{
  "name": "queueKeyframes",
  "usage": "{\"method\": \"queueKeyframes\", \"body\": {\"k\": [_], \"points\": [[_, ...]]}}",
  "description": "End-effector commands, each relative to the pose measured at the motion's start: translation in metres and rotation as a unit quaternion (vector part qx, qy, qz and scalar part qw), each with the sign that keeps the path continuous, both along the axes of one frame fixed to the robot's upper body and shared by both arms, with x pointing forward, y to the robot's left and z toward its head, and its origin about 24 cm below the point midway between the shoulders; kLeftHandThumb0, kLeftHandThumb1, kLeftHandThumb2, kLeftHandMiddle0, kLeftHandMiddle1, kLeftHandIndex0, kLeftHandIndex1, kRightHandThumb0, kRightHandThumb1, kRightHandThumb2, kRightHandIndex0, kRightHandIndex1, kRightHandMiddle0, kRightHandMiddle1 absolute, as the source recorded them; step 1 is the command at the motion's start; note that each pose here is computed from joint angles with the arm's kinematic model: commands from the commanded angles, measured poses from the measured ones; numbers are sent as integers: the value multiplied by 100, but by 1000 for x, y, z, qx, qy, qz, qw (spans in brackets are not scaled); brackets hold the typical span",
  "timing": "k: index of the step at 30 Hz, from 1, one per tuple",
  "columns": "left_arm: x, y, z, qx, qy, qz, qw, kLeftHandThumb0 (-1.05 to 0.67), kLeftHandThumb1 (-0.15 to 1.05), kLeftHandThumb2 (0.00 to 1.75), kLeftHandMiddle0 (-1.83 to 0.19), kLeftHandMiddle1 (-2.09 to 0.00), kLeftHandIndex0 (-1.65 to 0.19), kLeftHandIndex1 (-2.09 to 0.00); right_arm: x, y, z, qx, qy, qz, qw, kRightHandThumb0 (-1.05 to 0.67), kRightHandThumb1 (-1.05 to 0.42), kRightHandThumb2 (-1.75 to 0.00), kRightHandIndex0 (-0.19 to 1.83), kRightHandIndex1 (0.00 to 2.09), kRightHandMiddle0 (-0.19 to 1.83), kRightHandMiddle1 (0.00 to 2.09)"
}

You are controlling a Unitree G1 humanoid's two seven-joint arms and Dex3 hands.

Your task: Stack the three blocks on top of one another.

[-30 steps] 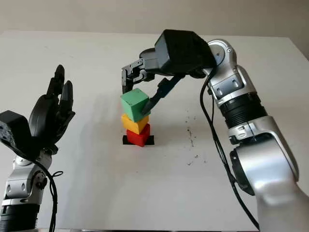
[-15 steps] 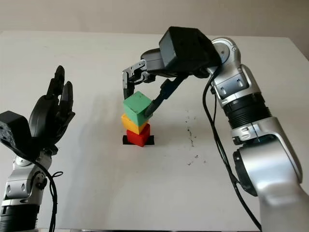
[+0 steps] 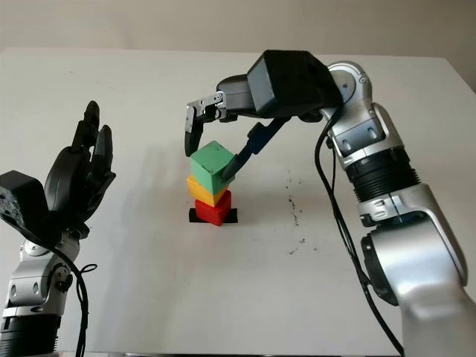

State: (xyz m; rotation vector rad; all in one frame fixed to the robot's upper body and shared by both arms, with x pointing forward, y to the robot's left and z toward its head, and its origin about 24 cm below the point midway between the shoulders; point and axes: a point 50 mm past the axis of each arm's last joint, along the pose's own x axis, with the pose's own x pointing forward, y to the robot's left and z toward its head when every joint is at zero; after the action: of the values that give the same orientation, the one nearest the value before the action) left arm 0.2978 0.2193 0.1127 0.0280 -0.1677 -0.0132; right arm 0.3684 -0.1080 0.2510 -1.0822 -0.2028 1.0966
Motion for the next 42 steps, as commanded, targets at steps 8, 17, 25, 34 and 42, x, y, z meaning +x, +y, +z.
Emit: {"method": "queueKeyframes", "body": {"k": [8,17,25,34,42], "points": [[0,2,1,1,-2,0,1000,-77,105,58,19,0,19,0,-1,0,3,-17,-31,6,999,-70,-83,-5,-17,2,-13,63],[1,2,2,3,-4,2,1000,-78,105,58,19,0,19,0,-3,-3,14,-14,-47,22,999,-86,-85,-6,-19,0,-19,10],[0,2,2,3,-5,-1,1000,-77,105,58,19,0,19,0,-1,-1,9,-10,-66,28,997,-84,-85,-5,-19,0,-17,9],[-2,1,2,0,-3,3,1000,-78,105,58,19,0,19,0,-3,-4,20,-2,-78,24,997,-93,-90,-7,-19,0,-19,2],[-3,0,1,0,-3,2,1000,-78,105,60,19,0,19,0,-14,-55,50,226,-72,-36,971,-104,-105,-41,-19,0,-19,0]]}}
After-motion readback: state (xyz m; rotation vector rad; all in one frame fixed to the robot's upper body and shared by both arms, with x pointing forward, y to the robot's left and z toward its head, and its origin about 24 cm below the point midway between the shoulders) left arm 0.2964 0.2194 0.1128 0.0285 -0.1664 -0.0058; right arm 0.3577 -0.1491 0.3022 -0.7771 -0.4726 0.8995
